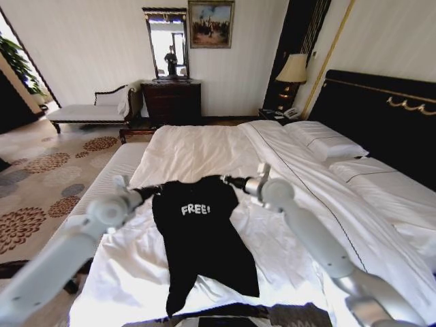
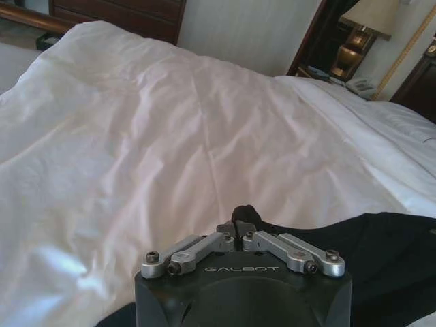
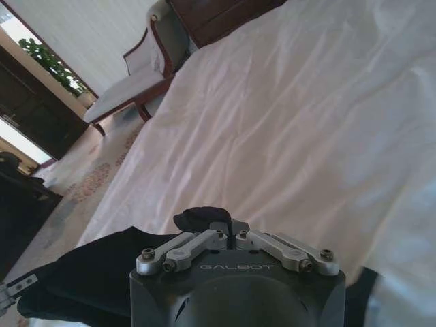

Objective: Fold the clothes on the bed.

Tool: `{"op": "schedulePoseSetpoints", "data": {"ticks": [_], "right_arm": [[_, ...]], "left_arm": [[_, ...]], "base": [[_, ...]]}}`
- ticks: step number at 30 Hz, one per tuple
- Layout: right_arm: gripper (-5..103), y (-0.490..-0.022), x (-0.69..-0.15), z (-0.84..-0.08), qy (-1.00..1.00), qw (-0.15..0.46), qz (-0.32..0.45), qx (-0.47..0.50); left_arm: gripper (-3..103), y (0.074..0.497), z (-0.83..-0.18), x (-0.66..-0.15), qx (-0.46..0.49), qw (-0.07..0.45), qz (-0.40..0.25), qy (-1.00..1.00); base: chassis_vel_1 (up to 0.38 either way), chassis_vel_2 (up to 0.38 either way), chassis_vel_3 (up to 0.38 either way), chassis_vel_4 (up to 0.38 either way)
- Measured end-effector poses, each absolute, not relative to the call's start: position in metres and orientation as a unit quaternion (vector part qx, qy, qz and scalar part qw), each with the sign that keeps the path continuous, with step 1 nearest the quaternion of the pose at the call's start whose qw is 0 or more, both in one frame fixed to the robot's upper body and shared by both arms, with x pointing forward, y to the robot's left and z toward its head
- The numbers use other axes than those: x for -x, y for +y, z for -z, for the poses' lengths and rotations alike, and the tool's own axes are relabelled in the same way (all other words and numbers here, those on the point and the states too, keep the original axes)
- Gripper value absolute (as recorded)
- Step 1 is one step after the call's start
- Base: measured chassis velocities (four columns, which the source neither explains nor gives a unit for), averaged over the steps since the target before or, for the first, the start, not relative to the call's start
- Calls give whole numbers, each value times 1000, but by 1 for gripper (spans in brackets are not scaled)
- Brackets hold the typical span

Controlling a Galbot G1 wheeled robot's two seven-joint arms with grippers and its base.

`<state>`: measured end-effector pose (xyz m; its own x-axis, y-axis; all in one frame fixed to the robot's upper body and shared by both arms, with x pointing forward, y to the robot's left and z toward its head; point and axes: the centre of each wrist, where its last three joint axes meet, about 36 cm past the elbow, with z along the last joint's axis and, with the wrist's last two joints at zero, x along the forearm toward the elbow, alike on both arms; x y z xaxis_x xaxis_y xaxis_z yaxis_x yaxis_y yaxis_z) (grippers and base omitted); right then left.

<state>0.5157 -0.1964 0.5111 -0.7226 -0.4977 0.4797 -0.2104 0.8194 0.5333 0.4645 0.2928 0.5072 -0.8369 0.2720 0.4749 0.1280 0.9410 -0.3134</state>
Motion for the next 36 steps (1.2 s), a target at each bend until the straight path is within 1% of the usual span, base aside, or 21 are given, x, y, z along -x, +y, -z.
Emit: {"op": "schedulePoseSetpoints", "data": {"ticks": [3,9,13,15,19,20,24,25,26,30,31,35,36], "right_arm": [[1,-195,-514,-489,-898,327,233,-183],[1,-189,-517,-468,-899,329,233,-171],[1,-177,-540,-454,-906,315,237,-153],[1,-175,-545,-451,-908,312,236,-150],[1,-153,-586,-439,-926,268,220,-150],[1,-153,-586,-439,-926,268,220,-150],[1,-137,-624,-427,-933,270,198,-131],[1,-137,-624,-427,-933,270,198,-131],[1,-135,-632,-421,-934,274,192,-123],[1,-139,-668,-416,-944,266,178,-83],[1,-139,-668,-416,-944,266,178,-83],[1,-154,-693,-417,-948,258,181,-54],[1,-154,-693,-417,-948,258,181,-54]], "left_arm": [[0,290,-484,-467,94,269,-142,-948],[0,292,-466,-477,78,267,-149,-949],[0,297,-450,-508,47,255,-155,-953],[0,297,-449,-513,44,253,-157,-954],[0,284,-447,-567,21,233,-155,-960],[0,284,-447,-567,21,233,-155,-960],[0,279,-448,-621,-2,233,-161,-959],[0,279,-448,-621,-2,233,-161,-959],[0,278,-450,-633,-5,232,-161,-959],[0,275,-455,-671,-18,230,-148,-962],[0,275,-455,-671,-18,230,-148,-962],[0,262,-457,-702,-24,237,-152,-959],[0,262,-457,-702,-24,237,-152,-959]], "base": [[0,0,0,0],[0,0,0,0],[0,0,0,0],[0,0,0,0],[0,0,0,0],[0,0,0,0],[0,0,0,0],[0,0,0,0],[0,0,0,0],[0,0,0,0],[0,0,0,0],[0,0,0,0],[0,0,0,0]]}}
